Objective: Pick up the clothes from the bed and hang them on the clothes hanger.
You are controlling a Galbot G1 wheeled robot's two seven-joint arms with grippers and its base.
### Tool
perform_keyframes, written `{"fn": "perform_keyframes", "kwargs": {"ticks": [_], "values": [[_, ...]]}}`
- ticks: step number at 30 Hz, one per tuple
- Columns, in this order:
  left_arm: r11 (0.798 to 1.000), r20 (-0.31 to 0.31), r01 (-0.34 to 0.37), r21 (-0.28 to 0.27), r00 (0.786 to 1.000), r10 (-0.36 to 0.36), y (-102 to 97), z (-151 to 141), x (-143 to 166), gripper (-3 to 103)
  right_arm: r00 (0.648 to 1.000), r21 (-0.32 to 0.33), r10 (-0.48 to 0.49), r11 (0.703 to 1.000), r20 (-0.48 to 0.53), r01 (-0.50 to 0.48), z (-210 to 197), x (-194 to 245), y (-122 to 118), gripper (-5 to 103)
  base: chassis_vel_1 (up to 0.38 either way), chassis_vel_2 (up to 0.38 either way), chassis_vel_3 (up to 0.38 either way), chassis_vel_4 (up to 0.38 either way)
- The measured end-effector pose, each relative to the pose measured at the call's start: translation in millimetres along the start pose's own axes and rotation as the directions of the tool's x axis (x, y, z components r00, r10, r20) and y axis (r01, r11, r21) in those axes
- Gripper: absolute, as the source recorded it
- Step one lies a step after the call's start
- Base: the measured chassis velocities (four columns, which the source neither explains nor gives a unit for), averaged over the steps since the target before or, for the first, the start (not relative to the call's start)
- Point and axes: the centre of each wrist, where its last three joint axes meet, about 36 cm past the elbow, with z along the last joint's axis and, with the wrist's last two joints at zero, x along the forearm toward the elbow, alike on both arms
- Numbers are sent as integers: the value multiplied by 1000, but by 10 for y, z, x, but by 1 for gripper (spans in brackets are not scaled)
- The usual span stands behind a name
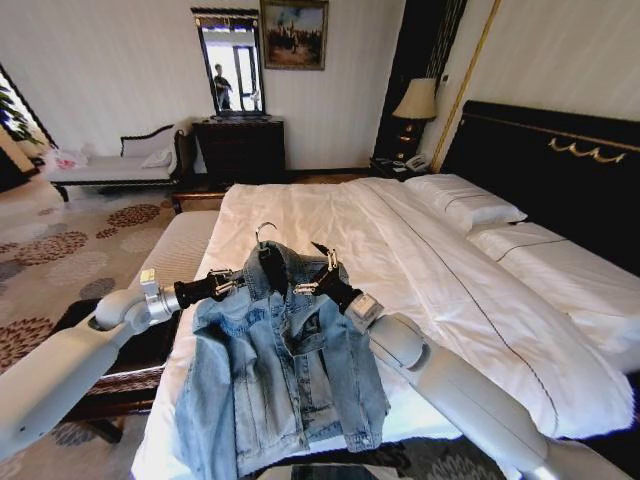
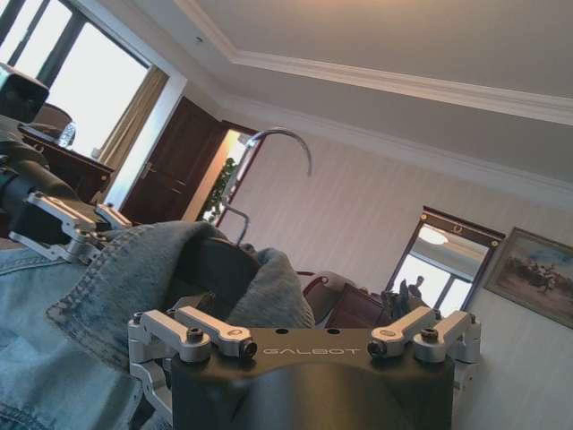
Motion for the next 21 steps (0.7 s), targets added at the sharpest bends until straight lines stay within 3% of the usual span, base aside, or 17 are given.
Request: {"fn": "perform_keyframes", "kwargs": {"ticks": [6,13,21], "values": [[1000,-3,-9,8,1000,9,-29,14,-30,18,1000,36,-19,999,-14,19,-4,-41,35,100,0,0,0,0],[1000,-1,-21,13,1000,21,-72,17,-71,18,995,110,10,994,-97,1,172,-169,26,100,0,0,0,0],[999,-1,-31,10,1000,31,-119,-4,-76,18,988,138,51,990,-147,-31,290,-256,41,100,0,0,0,0]]}}
